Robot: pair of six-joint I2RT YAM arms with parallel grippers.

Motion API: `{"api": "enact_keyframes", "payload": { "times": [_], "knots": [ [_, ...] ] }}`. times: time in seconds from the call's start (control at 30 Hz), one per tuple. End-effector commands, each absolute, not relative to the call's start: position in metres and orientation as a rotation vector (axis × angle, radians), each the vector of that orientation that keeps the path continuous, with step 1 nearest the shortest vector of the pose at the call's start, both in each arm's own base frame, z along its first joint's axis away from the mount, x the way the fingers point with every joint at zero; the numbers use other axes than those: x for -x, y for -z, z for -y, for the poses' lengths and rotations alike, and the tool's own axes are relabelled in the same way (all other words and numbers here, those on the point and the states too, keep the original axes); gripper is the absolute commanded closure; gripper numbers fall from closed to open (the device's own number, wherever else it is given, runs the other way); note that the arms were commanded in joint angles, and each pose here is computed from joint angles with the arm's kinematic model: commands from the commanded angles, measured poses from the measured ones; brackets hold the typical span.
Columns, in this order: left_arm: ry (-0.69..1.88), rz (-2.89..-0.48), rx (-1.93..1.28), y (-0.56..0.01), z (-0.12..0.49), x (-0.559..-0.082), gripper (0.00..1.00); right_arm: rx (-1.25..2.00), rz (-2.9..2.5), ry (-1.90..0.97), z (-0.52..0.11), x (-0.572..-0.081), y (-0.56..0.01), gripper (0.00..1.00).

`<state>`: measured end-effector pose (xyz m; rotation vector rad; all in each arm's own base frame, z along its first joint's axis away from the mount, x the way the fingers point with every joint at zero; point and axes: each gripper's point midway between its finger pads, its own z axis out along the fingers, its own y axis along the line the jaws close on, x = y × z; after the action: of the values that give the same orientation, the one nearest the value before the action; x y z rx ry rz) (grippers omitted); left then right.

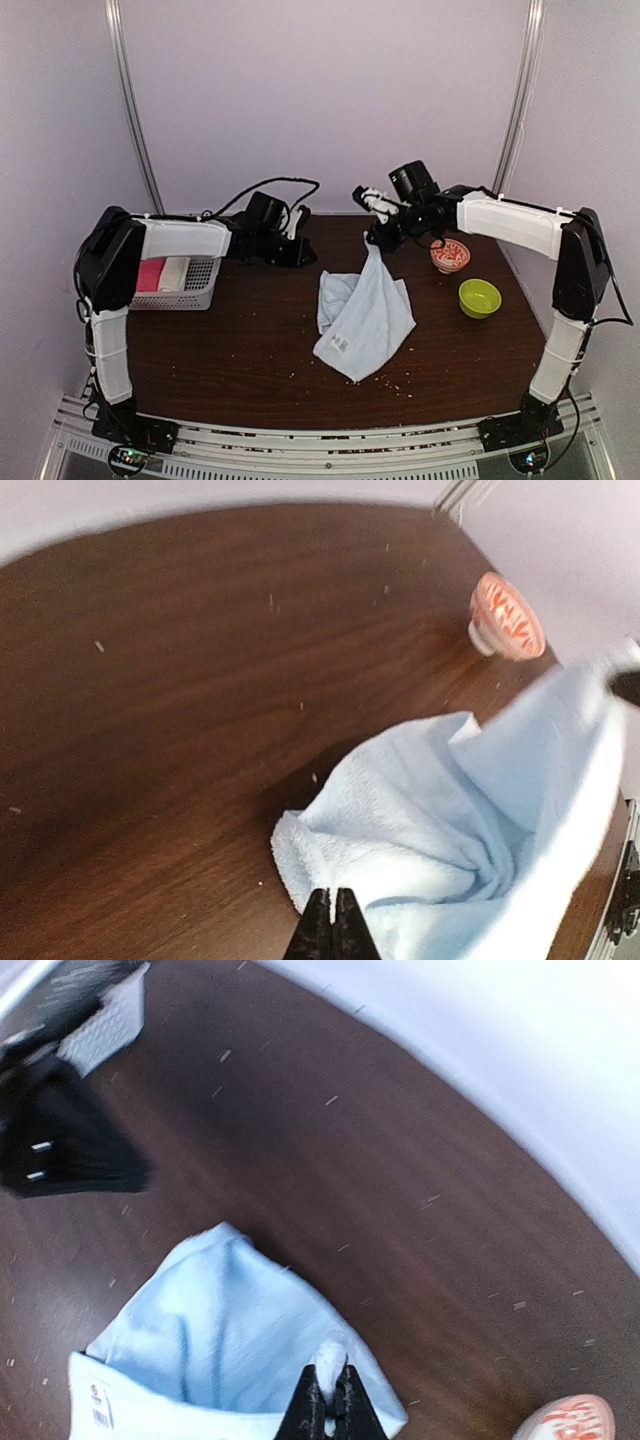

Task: Roll the towels
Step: Flatten out the towel at the center of the board.

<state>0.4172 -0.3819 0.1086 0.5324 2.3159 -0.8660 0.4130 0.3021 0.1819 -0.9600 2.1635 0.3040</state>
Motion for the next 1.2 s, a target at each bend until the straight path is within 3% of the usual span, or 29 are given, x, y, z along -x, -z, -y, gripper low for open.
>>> {"api": "enact_keyframes", "payload": {
  "times": [0.0,0.17,0.33,0.43,0.5,0.57,0.67,0.83,1.17],
  "knots": [
    [0.712,-1.956,-0.488,-0.286,0.342,-0.427,1.00,0.798,-1.934,-0.319,-0.259,-0.455,-0.310,1.00],
    [0.767,-1.871,-0.522,-0.341,0.326,-0.374,1.00,0.726,-1.771,-0.373,-0.218,-0.438,-0.385,1.00],
    [0.788,-1.988,-0.604,-0.285,0.329,-0.322,1.00,1.010,-1.723,-0.710,-0.242,-0.354,-0.359,1.00],
    [0.753,-2.092,-0.541,-0.246,0.324,-0.326,0.99,1.147,-1.664,-0.911,-0.259,-0.306,-0.366,1.00],
    [0.736,-2.164,-0.506,-0.220,0.331,-0.339,0.70,1.190,-1.624,-0.938,-0.260,-0.292,-0.383,1.00],
    [0.736,-2.200,-0.511,-0.203,0.347,-0.355,0.51,1.212,-1.609,-0.924,-0.258,-0.286,-0.391,1.00],
    [0.689,-2.272,-0.591,-0.171,0.371,-0.389,0.42,1.227,-1.616,-0.903,-0.255,-0.281,-0.388,1.00],
    [1.081,-2.397,-0.478,-0.116,0.383,-0.424,0.41,1.211,-1.649,-0.868,-0.249,-0.279,-0.376,1.00],
    [1.274,-2.418,-0.466,-0.080,0.415,-0.434,0.46,1.173,-1.684,-0.848,-0.249,-0.291,-0.360,1.00]
  ]
}}
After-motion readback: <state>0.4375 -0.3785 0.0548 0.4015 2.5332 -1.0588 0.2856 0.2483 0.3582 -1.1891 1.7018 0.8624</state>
